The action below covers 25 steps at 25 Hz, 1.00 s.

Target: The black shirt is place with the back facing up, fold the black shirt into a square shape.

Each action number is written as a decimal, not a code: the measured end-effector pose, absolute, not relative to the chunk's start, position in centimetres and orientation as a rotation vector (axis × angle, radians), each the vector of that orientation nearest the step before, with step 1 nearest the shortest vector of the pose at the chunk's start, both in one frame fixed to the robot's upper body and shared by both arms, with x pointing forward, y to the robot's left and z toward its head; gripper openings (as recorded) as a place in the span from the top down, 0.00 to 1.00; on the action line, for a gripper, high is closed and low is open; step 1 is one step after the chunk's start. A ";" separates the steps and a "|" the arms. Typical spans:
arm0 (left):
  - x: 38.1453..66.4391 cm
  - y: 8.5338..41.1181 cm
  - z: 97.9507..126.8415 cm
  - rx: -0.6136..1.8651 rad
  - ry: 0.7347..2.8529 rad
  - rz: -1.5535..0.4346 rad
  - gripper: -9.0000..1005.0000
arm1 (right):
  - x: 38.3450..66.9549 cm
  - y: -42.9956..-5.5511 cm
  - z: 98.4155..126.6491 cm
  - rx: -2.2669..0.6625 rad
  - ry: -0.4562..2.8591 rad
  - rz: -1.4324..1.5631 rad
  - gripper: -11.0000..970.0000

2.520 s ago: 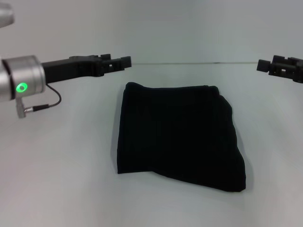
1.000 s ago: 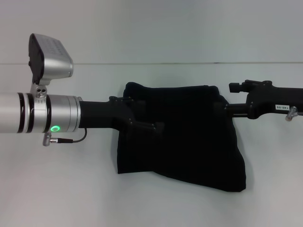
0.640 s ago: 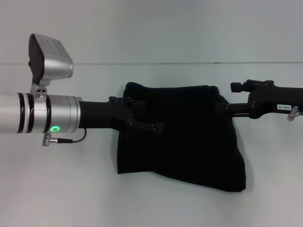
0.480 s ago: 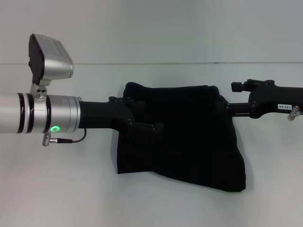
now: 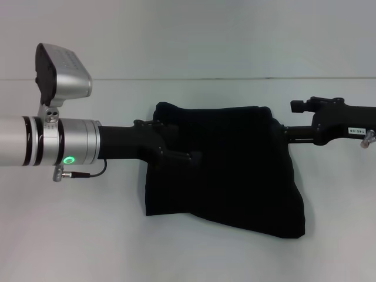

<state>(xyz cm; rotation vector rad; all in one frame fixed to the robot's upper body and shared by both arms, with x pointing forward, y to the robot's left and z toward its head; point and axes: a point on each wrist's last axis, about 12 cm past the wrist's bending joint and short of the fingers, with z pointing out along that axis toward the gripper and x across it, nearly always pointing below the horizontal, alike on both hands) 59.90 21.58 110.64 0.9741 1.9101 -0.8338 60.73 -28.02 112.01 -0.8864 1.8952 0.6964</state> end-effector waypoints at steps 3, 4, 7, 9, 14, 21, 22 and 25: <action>59.9 21.5 110.6 0.973 1.912 -0.836 0.05 | 60.7 -28.1 112.1 -0.886 1.894 0.696 0.06; 59.9 21.5 110.6 0.972 1.912 -0.837 0.05 | 60.8 -28.1 112.1 -0.887 1.893 0.695 0.06; 59.9 21.5 110.6 0.972 1.913 -0.840 0.05 | 60.8 -28.0 112.1 -0.888 1.892 0.696 0.06; 59.8 21.5 110.6 0.972 1.913 -0.841 0.05 | 60.8 -28.0 112.1 -0.889 1.892 0.696 0.06; 59.8 21.5 110.6 0.974 1.913 -0.844 0.05 | 60.8 -28.0 112.1 -0.886 1.892 0.695 0.06; 59.7 21.5 110.5 0.972 1.915 -0.850 0.05 | 60.7 -28.1 112.0 -0.883 1.895 0.695 0.06; 59.7 21.5 110.5 0.972 1.915 -0.851 0.05 | 60.7 -28.1 112.0 -0.883 1.895 0.696 0.06; 59.6 21.5 110.4 0.971 1.916 -0.853 0.05 | 60.7 -28.1 112.0 -0.883 1.896 0.697 0.06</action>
